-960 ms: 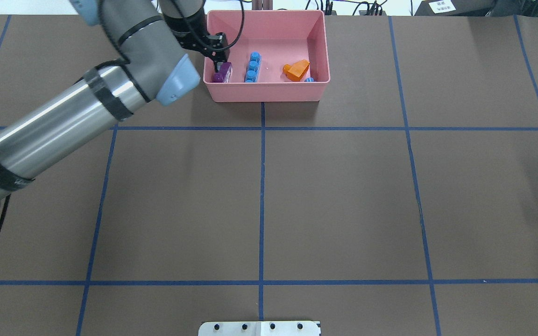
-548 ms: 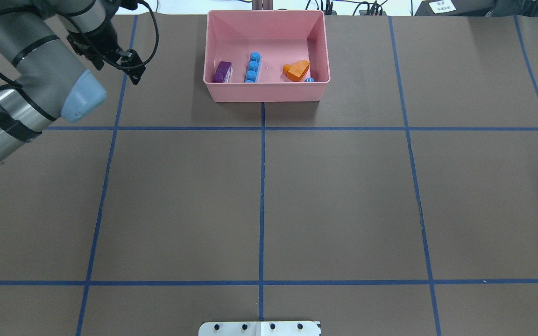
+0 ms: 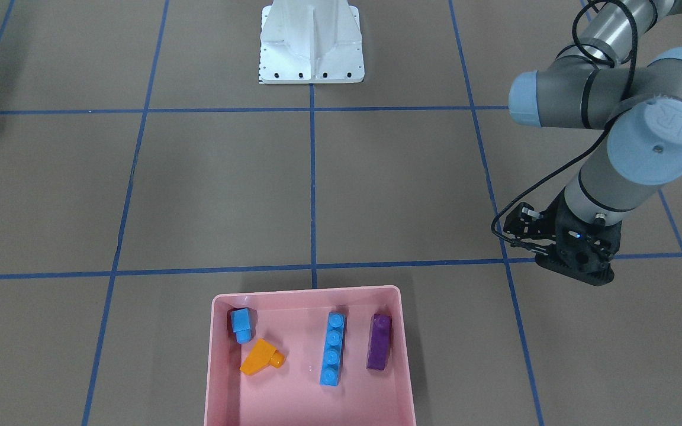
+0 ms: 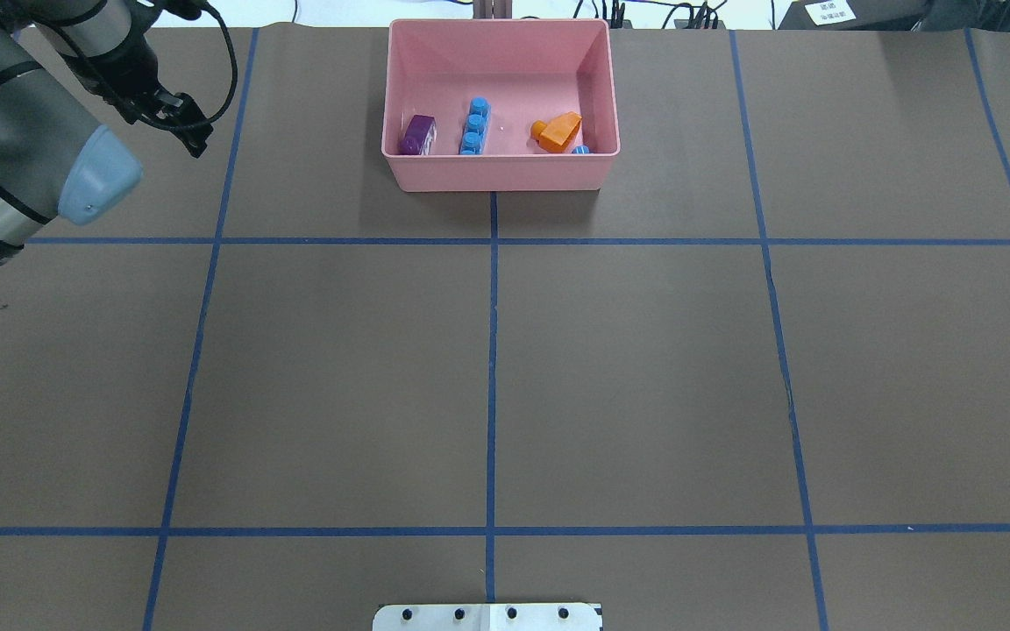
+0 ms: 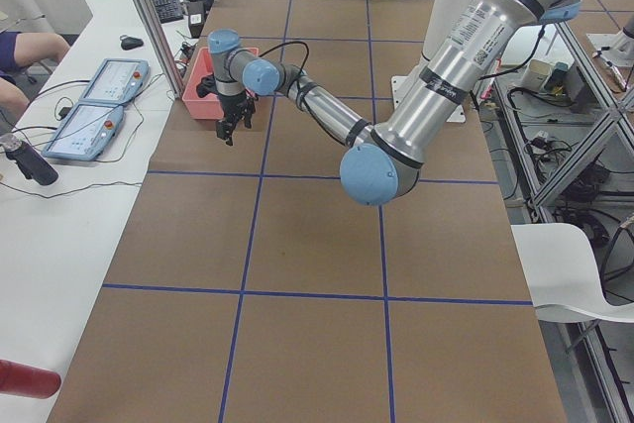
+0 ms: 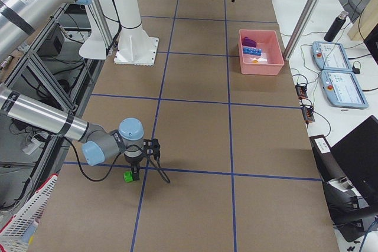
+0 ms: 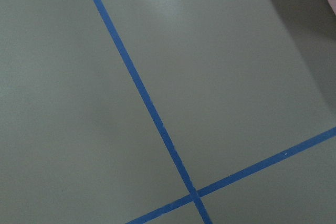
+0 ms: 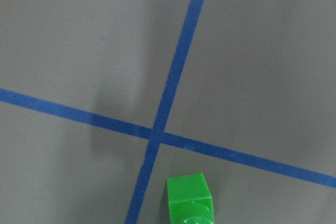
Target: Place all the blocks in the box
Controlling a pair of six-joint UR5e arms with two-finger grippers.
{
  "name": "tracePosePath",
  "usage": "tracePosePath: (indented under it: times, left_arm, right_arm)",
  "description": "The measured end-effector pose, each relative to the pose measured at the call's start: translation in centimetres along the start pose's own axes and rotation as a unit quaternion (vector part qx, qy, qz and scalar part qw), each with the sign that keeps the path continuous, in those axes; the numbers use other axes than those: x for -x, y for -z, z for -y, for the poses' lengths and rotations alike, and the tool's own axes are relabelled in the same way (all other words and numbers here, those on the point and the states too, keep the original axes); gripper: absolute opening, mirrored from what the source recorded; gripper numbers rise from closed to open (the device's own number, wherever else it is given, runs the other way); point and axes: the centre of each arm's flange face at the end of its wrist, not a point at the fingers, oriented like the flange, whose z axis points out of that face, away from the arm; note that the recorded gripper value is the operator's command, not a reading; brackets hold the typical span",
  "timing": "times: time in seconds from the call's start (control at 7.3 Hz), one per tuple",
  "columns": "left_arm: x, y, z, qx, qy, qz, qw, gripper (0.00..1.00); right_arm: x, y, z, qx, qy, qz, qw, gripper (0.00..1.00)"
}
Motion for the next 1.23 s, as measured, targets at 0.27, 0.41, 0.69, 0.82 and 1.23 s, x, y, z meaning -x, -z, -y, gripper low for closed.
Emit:
tracePosePath:
  times: [0.27,0.41,0.69,0.82,1.23]
  left_arm:
    - [0.0,0.1,-0.1,-0.001,-0.001,0.000,1.0000,1.00]
    - [0.0,0.1,-0.1,-0.001,-0.001,0.000,1.0000,1.00]
    - [0.0,0.0,-0.1,0.000,-0.001,-0.001,1.0000,1.00]
    - [0.0,0.0,-0.1,0.000,-0.001,-0.001,1.0000,1.00]
    - [-0.2,0.2,-0.2,-0.003,-0.002,-0.002,1.0000,1.00]
  right_arm:
    - [-0.6,-1.7,0.6,0.004,0.012,0.005,0.9999,0.99]
    - [-0.4,-2.5,1.0,0.011,0.020,0.007,0.9997,0.93]
    - [-0.1,-3.6,1.2,0.027,0.032,0.008,0.9991,0.31]
    - [-0.1,-4.0,1.1,0.034,0.036,0.007,0.9988,0.00]
    - [0.2,-4.2,1.2,0.037,0.046,0.005,0.9983,0.00]
